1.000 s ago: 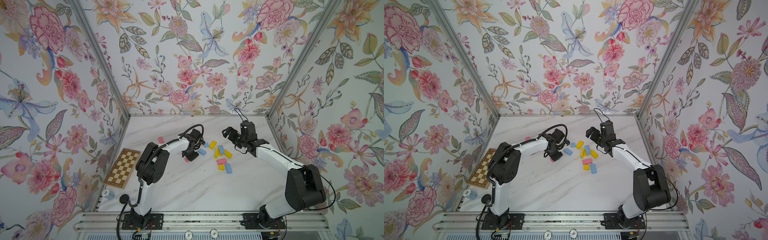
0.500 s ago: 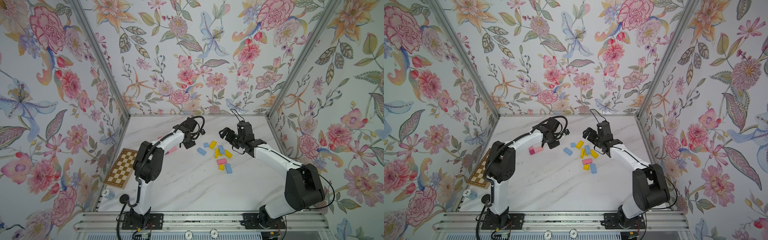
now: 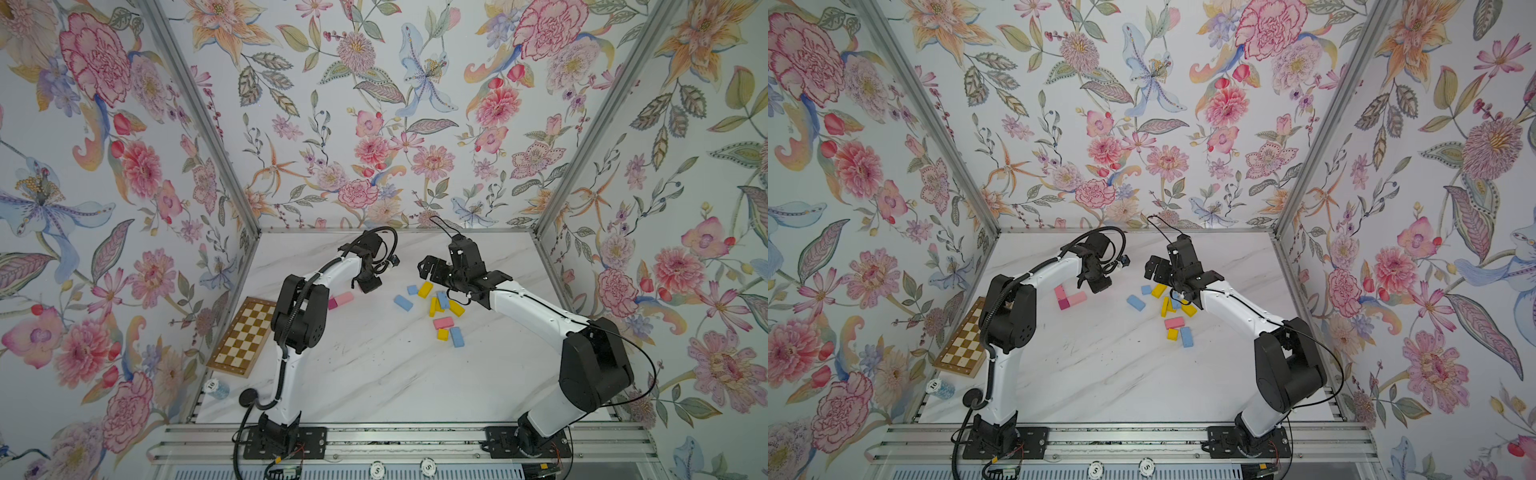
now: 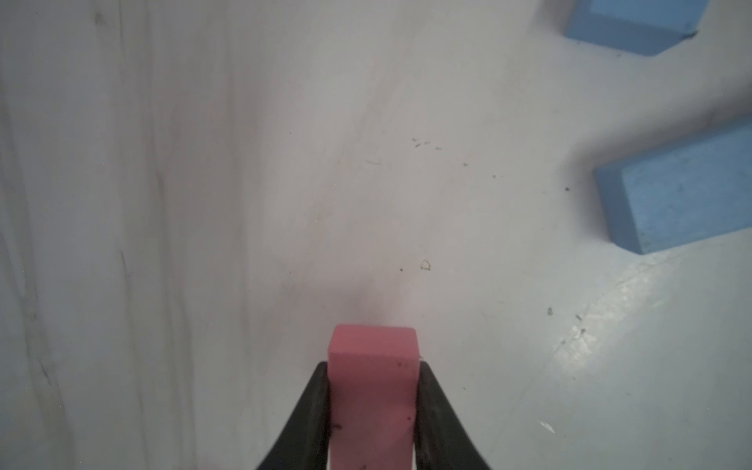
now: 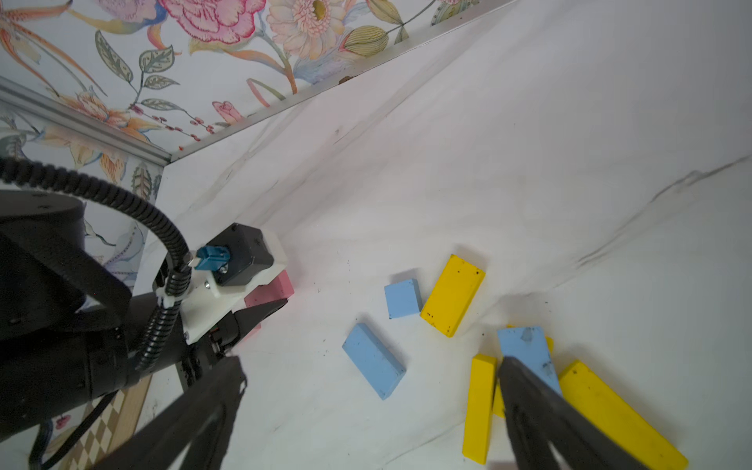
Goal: Assemble the letter v with building blocks
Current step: Assemble the building block at the center of the board.
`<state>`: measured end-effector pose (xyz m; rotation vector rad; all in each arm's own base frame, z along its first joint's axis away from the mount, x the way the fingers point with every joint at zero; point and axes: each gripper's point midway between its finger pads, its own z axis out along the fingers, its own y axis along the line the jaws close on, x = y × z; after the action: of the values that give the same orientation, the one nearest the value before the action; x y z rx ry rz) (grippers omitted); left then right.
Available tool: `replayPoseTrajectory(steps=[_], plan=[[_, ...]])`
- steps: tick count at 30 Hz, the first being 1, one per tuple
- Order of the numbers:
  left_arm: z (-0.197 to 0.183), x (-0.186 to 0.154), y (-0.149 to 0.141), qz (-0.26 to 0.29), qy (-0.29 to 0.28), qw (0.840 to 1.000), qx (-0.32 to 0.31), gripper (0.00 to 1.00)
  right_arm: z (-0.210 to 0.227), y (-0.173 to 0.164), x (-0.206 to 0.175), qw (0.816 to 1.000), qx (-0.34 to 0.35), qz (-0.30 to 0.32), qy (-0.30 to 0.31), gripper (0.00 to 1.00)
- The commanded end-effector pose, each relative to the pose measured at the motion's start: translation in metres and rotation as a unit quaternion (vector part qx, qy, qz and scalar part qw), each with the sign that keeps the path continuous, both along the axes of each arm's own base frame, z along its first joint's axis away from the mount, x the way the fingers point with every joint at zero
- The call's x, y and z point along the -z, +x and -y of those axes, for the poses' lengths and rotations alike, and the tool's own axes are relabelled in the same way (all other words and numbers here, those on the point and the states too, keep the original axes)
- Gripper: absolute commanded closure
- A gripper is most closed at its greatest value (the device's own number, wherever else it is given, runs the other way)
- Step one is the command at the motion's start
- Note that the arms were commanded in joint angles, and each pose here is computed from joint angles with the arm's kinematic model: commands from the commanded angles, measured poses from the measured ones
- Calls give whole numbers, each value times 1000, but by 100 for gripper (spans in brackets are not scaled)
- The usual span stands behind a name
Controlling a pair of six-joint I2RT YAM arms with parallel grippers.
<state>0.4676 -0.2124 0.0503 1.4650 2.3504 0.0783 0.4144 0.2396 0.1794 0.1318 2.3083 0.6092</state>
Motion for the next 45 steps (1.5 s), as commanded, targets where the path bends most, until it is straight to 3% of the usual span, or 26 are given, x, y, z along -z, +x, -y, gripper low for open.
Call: replayPoseTrajectory(steps=[1,16,45], plan=[[-5,5,-2,-21,-10,1000,-9,89,-10,-5,6,998,-26,7,-54,1],[-19,22,-7,-40,-14,999,-33,88,-64,-24,19,992,-114,14,-45,1],[-30,46,-10,-66,-7,997,-46,89,-62,-24,17,993,-102,10,-52,1]])
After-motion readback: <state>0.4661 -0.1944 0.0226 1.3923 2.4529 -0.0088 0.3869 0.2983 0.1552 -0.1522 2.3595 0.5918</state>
